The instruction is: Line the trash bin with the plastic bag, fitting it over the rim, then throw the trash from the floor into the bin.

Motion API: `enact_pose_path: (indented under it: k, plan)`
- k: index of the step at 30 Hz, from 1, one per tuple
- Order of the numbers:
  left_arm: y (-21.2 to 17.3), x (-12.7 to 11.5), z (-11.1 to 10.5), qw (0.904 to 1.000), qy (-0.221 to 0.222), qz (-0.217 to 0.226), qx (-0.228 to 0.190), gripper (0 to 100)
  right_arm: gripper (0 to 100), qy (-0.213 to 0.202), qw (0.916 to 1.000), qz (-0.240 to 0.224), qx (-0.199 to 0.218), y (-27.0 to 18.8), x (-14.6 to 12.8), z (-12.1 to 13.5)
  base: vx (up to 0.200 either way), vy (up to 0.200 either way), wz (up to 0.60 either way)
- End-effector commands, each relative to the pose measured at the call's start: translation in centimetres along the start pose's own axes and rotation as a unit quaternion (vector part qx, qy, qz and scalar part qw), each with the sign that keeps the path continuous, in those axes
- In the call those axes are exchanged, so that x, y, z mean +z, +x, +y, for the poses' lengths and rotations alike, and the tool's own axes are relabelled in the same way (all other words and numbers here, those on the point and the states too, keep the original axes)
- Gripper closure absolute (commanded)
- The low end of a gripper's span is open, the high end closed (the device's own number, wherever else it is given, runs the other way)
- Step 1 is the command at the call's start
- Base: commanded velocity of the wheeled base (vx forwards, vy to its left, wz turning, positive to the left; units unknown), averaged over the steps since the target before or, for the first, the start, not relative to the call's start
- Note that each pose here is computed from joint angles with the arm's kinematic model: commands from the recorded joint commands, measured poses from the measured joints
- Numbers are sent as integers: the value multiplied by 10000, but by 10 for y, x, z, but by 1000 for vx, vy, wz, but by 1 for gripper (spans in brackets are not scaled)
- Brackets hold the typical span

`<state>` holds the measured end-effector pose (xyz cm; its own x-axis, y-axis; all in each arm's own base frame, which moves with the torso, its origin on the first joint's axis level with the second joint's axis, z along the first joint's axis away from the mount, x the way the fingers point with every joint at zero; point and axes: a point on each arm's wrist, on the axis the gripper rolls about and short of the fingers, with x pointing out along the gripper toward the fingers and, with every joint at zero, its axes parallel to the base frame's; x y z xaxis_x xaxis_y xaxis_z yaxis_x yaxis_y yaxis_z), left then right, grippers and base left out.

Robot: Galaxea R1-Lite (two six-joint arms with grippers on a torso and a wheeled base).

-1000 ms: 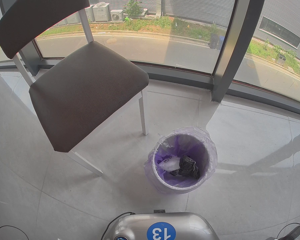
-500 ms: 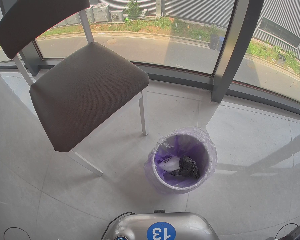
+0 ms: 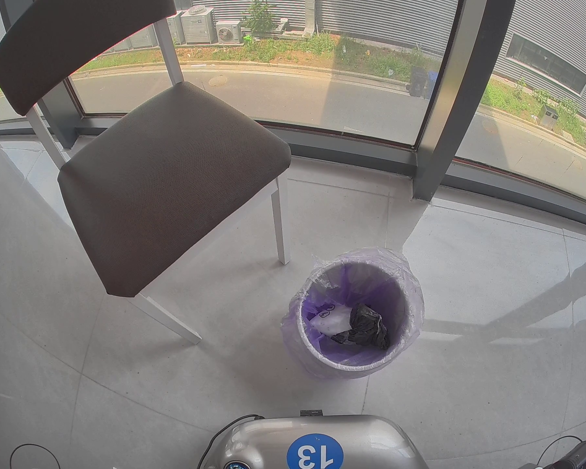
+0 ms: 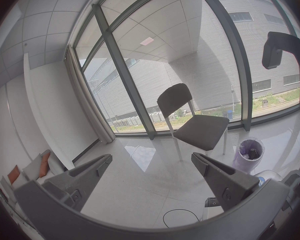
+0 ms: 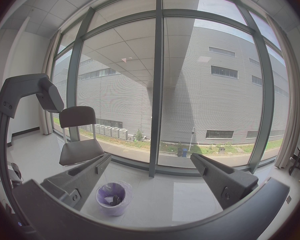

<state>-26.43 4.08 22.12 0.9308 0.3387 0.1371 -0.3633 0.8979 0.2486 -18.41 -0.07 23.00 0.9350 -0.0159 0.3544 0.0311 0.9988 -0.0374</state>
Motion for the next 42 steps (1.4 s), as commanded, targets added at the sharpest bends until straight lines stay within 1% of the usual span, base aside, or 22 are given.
enact_pose_path:
  k: [1, 5, 6, 8, 12, 13, 15, 17, 18, 21, 24, 28, 29, 31, 32, 33, 34, 39, 40, 41, 42]
  plan:
    - [-2, 3, -6, 10000, 37, -4, -36, 0, 0, -35, 10000, -52, -1, -3, -1, 0, 0, 0, 0]
    - [-11, 5, -18, 9999, 105, -32, 43, 0, 0, -74, 10000, -39, 46, -2, -2, 0, 0, 0, 0]
    - [-12, 5, -19, 9999, 123, -56, 19, 0, 0, -74, 9999, -40, 61, -2, -2, 0, 0, 0, 0]
    - [-17, 5, -24, 9993, 324, -177, -109, 0, 0, -67, 9998, -93, 181, -2, -1, 1, 0, 0, 0]
    - [-20, -1, -26, 9989, 371, -227, -155, 0, 0, -75, 9996, -142, 240, -3, 1, 1, 0, 0, 0]
    - [-21, -10, -29, 9987, 386, -236, -218, 0, 0, -92, 9993, -221, 274, -3, 3, 1, 0, 0, 0]
    - [-21, -16, -33, 9986, 374, -224, -312, 0, 0, -125, 9989, -294, 330, -3, 4, 1, 0, 0, 0]
    - [-17, -17, -37, 9988, 275, -132, -394, 0, 0, -174, 9984, -325, 427, -2, 4, 2, 0, 0, 0]
    - [-14, -17, -38, 9989, 128, -94, -439, 0, 0, -228, 9982, -307, 465, -1, 3, 2, 0, 0, 0]
    - [-3, -14, -43, 9976, -189, -96, -660, 0, 0, -513, 9965, -316, 572, 0, 2, 3, 0, 0, 0]
    - [6, -10, -46, 9927, -618, -274, -999, 0, 0, -674, 9941, -406, 742, 0, 3, 3, 0, 0, 0]
    - [19, -2, -51, 9857, -850, -598, -1323, 0, 0, -666, 9936, -520, 745, 2, 4, 3, 0, 0, 0]
    - [21, -2, -52, 9851, -881, -607, -1345, 0, 0, -658, 9937, -512, 747, 3, 4, 3, 0, 0, 0]
    - [34, 1, -57, 9808, -1054, -689, -1488, 0, 0, -667, 9940, -415, 765, 9, -2, 4, 0, 0, 0]
    - [34, 1, -57, 9808, -1054, -689, -1488, 0, 0, -667, 9940, -415, 765, 9, -2, 4, 0, 0, 0]
    - [51, 2, -63, 9783, -1190, -738, -1529, 0, 0, -674, 9942, -346, 765, 19, -10, 5, 0, 0, 0]
    - [63, 2, -67, 9770, -1253, -827, -1514, 0, 0, -677, 9940, -400, 759, 26, -14, 5, 0, 0, 0]
    - [109, -2, -86, 9702, -1441, -1356, -1401, 0, 0, -617, 9914, -917, 706, 56, -32, 6, 0, 0, 0]
    - [109, -2, -86, 9702, -1441, -1356, -1401, 0, 0, -617, 9914, -917, 706, 56, -32, 6, 0, 0, 0]
    - [124, -8, -94, 9684, -1448, -1492, -1380, 0, 0, -532, 9903, -1070, 705, 65, -41, 7, 0, 0, 0]
    - [132, -14, -99, 9679, -1442, -1518, -1389, 0, 0, -464, 9900, -1132, 700, 69, -46, 7, 0, 0, 0]
